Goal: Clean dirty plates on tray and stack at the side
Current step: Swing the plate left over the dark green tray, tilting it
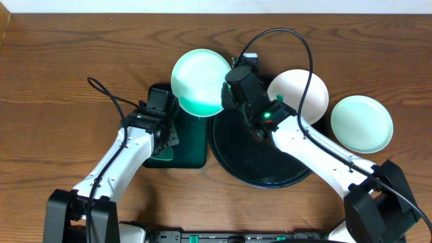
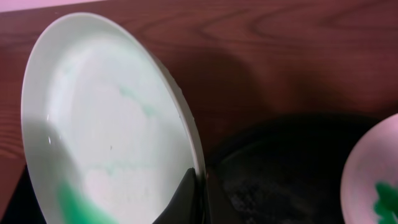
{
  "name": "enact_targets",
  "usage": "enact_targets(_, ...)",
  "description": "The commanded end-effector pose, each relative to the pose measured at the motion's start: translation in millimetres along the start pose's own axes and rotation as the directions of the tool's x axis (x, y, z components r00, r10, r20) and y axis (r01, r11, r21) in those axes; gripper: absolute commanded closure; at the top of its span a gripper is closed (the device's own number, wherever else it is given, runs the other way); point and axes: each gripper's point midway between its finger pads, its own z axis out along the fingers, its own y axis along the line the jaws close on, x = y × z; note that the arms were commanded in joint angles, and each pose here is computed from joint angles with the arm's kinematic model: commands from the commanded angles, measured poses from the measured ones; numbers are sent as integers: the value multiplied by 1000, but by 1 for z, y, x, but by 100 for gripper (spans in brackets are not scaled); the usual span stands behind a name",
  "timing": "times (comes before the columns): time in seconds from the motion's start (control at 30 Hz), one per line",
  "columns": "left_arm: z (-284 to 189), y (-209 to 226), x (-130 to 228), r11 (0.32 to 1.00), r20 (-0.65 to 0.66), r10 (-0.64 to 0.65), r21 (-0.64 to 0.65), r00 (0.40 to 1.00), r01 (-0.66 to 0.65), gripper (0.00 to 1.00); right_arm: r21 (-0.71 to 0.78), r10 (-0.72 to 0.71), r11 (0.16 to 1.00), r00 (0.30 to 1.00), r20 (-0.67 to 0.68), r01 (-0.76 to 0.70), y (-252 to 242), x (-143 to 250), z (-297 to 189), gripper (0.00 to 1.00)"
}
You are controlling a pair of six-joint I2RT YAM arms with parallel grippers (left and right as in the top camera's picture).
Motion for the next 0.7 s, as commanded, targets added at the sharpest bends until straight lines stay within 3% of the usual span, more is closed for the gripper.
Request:
enact_targets(0.0, 4, 6, 2, 1000, -3, 16, -26, 1000, -16, 92, 43, -25, 999, 997, 68, 22, 7, -11, -1, 99)
enact_targets(0.37, 4, 5, 1, 1000, 3, 15, -23, 1000, -15, 93, 125, -296, 953, 940, 171, 277, 29, -17, 5, 98)
enact_targets(0.47, 4, 5, 1, 1000, 3, 16, -23, 1000, -16, 92, 127, -403, 915, 880, 250, 383, 48, -33, -3, 99)
enact_targets(0.67, 4, 5, 1, 999, 2, 23, -23, 1000, -23, 92, 268, -584, 811, 737, 339, 519, 63, -62, -22, 99)
